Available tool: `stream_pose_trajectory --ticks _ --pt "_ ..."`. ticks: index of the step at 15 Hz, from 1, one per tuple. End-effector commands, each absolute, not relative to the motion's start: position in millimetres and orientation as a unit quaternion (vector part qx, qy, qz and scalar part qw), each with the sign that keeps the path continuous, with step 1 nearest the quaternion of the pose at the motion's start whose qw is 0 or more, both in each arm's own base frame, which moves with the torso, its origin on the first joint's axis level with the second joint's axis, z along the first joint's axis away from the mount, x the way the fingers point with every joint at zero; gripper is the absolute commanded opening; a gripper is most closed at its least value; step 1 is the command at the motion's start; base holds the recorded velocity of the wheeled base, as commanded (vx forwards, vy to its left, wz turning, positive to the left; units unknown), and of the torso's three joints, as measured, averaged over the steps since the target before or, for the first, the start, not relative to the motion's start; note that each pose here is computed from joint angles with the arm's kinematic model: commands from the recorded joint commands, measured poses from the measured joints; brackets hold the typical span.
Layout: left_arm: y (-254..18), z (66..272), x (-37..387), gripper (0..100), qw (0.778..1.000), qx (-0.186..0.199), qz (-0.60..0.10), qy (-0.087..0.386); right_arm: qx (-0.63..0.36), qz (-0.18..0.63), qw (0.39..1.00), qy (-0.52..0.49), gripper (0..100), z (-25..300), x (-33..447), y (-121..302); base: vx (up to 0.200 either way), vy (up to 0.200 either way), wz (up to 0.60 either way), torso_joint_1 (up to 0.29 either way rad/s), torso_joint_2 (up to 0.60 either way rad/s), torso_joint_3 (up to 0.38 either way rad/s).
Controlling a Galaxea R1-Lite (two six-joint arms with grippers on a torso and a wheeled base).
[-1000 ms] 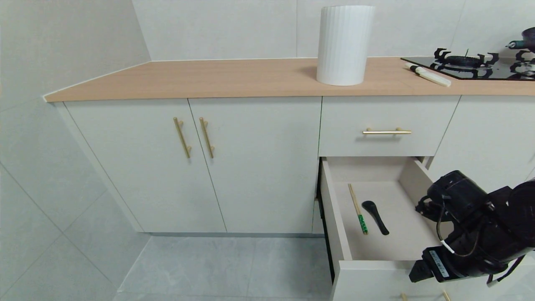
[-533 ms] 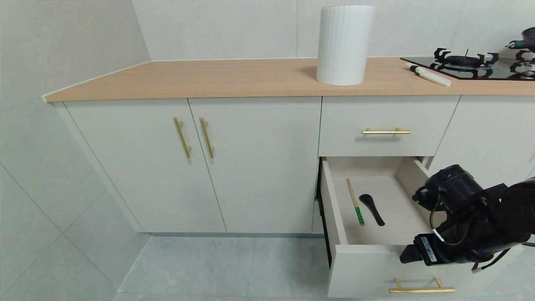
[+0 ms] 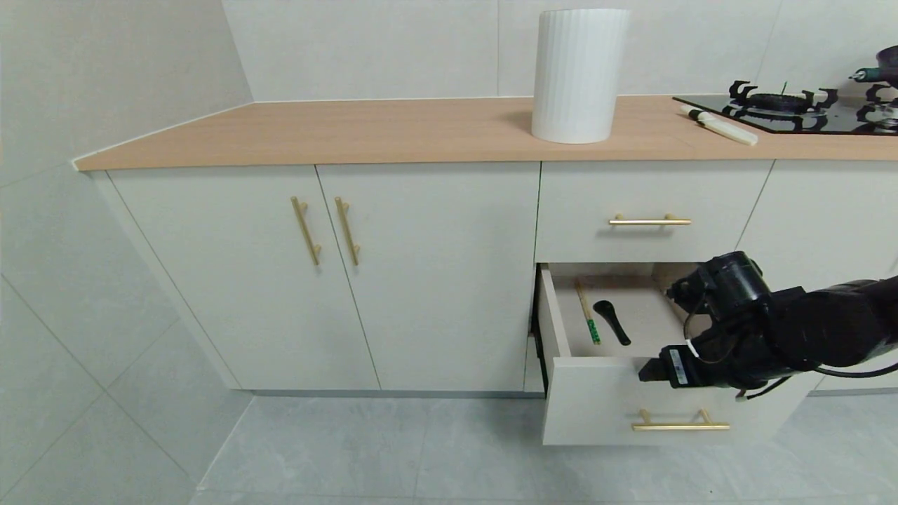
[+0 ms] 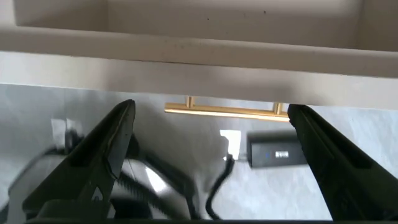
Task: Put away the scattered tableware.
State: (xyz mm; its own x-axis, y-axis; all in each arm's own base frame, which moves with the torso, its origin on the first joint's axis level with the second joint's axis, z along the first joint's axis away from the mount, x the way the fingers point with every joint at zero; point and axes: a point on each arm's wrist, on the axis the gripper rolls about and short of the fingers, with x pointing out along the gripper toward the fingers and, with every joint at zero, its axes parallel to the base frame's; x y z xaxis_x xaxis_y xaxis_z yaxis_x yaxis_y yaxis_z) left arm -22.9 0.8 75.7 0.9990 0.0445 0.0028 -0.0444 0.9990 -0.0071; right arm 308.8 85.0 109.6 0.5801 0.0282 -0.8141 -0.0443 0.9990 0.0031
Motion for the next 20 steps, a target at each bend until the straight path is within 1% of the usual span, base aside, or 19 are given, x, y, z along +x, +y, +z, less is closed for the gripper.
stream_pose_trajectory --ticks 1,3,5,6,8,13,17,20 --pt "0.8 75.8 -22.8 100 1.0 -0.004 0.023 -0.002 -0.007 0.018 0.89 0.455 100 99.5 337.3 90.3 0.0 0.0 0.0 0.0 0.0 0.0" --pt "0.8 75.8 -22.8 100 1.0 -0.004 0.023 -0.002 -0.001 0.014 0.896 0.443 100 93.6 365.7 93.9 0.0 0.0 0.0 0.0 0.0 0.0" --pt "0.8 75.8 -22.8 100 1.0 -0.004 0.023 -0.002 0.006 0.009 0.905 0.426 100 89.9 385.6 92.9 0.0 0.0 0.0 0.0 0.0 0.0" --pt "0.8 75.8 -22.8 100 1.0 -0.004 0.023 -0.002 0.007 0.008 0.905 0.426 100 88.0 388.0 92.2 0.0 0.0 0.0 0.0 0.0 0.0" --pt "0.8 75.8 -22.8 100 1.0 -0.004 0.023 -0.002 0.017 -0.001 0.916 0.4 100 79.9 411.1 86.6 0.0 0.0 0.0 0.0 0.0 0.0" --pt "0.8 75.8 -22.8 100 1.0 -0.004 0.023 -0.002 0.025 -0.006 0.936 0.35 100 74.2 438.7 79.3 0.0 0.0 0.0 0.0 0.0 0.0" --pt "0.9 75.8 -22.8 100 1.0 -0.004 0.024 -0.002 0.03 -0.032 0.959 0.281 100 66.6 457.9 74.5 0.0 0.0 0.0 0.0 0.0 0.0" --pt "0.8 75.8 -22.8 100 1.0 -0.004 0.023 -0.002 0.031 -0.048 0.964 0.259 100 62.9 468.3 74.1 0.0 0.0 0.0 0.0 0.0 0.0"
